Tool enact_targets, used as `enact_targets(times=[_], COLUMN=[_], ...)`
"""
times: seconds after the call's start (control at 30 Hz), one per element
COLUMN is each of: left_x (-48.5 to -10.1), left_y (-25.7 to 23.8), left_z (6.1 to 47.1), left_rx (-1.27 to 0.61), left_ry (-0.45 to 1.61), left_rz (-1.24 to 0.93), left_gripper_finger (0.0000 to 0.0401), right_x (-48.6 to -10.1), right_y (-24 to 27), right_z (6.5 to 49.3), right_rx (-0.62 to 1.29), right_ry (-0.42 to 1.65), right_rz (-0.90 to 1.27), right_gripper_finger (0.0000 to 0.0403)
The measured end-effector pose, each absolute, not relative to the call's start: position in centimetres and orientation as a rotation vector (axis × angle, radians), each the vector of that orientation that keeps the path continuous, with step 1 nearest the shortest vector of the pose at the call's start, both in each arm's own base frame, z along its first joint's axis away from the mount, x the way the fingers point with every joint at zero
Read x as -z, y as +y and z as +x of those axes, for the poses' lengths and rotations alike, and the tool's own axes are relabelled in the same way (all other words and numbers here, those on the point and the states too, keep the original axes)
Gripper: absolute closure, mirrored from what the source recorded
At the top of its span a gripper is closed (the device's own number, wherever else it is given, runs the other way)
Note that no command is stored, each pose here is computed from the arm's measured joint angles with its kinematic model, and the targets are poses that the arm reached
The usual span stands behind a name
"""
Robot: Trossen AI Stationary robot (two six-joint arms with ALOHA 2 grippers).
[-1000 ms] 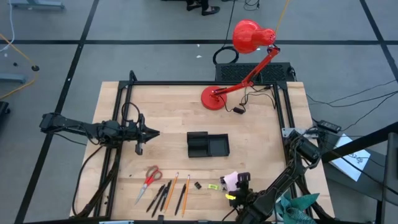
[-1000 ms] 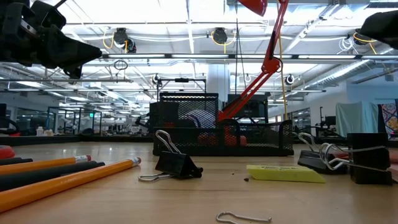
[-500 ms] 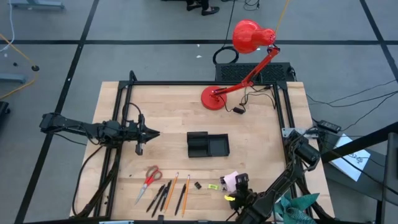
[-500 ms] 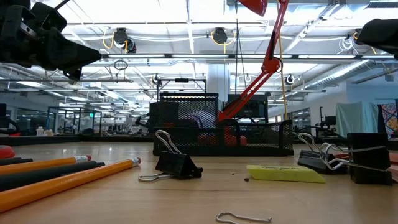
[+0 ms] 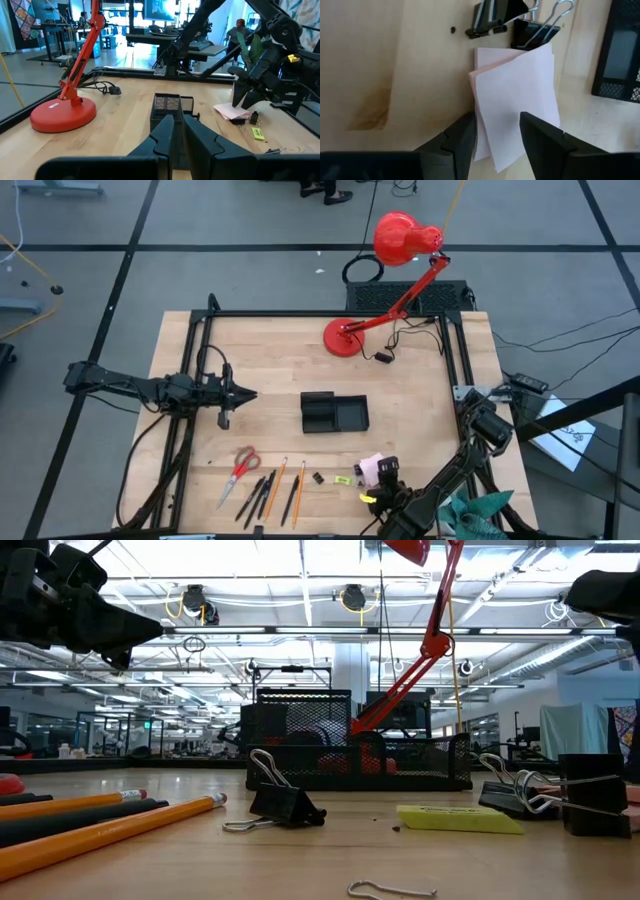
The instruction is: Pick and place office supplies into organizer
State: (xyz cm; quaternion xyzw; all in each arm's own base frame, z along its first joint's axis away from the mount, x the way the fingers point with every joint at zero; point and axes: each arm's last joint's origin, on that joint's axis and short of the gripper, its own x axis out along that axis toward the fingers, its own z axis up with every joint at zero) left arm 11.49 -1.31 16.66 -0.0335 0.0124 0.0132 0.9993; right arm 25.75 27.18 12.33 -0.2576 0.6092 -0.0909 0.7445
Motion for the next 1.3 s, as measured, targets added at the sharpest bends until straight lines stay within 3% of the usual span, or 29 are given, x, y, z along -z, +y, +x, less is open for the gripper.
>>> enact_targets(times=[0.17, 0.37, 0.77, 1.3], left_x=[-16.7, -16.7, -16.7, -16.7], left_y=[-1.3, -1.3, -1.3, -1.3], left_z=[11.5, 11.5, 11.5, 11.5], left_rx=[-0.027, -0.027, -0.027, -0.027], left_ry=[0.025, 0.025, 0.024, 0.025], left_rz=[-0.079, -0.08, -0.079, -0.079], left_gripper_finger=[0.0354, 0.0354, 0.0354, 0.0354], right_x=[-12.2, -12.1, -12.5, -16.6], right_y=[27.1, 27.2, 26.8, 28.3], right_z=[26.0, 25.9, 25.5, 25.5], right_rx=[0.188, 0.174, 0.264, 0.294], right_ry=[1.334, 1.351, 1.321, 1.318], right_rz=[-0.561, -0.545, -0.599, -0.591], right_gripper_finger=[0.0296, 0.0391, 0.04, 0.0402])
